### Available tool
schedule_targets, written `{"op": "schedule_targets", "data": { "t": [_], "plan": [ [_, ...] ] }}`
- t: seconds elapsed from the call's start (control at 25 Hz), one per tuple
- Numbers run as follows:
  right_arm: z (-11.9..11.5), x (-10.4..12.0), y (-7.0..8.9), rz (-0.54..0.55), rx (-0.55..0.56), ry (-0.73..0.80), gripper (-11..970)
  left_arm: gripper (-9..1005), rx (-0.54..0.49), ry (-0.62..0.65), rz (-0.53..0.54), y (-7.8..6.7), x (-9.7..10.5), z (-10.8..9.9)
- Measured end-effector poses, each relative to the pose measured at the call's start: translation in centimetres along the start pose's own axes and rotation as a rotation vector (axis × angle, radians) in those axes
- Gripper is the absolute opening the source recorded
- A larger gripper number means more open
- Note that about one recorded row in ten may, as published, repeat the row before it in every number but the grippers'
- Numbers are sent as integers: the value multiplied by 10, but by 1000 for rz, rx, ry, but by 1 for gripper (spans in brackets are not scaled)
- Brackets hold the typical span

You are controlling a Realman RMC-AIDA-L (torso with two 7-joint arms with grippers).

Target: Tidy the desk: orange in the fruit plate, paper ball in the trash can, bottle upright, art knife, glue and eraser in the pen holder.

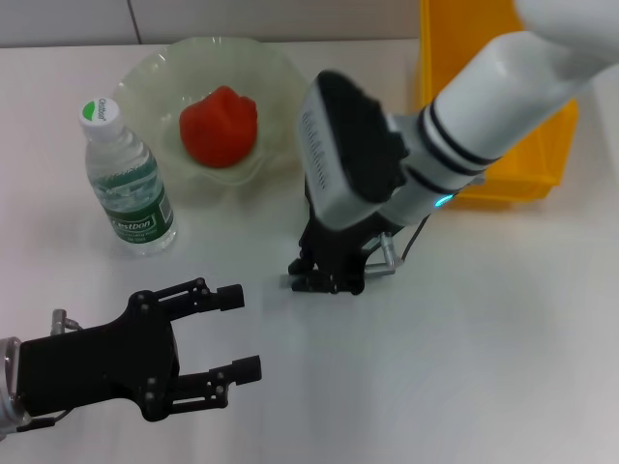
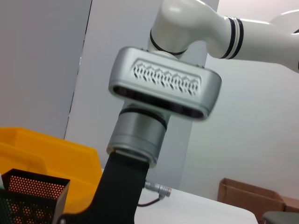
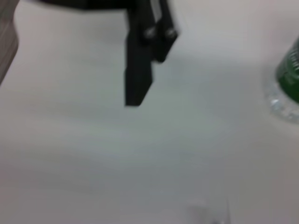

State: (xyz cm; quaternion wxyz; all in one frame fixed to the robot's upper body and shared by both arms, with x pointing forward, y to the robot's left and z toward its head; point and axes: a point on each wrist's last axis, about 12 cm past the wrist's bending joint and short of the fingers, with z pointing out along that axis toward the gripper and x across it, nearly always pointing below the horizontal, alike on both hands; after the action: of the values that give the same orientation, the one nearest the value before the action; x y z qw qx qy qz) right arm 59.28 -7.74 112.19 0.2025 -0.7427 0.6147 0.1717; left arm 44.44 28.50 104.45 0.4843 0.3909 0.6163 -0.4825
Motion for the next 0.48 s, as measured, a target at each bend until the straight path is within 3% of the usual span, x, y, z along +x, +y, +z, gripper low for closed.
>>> {"op": "schedule_targets", "data": {
  "t": [0.36, 0.48],
  "plan": [
    [-20, 20, 7, 103, 51, -185, 131, 783, -3, 1, -1, 0, 0, -1],
    [-30, 34, 15, 144, 76, -310, 130, 783, -7, 0, -2, 0, 0, -2]
  ]
}}
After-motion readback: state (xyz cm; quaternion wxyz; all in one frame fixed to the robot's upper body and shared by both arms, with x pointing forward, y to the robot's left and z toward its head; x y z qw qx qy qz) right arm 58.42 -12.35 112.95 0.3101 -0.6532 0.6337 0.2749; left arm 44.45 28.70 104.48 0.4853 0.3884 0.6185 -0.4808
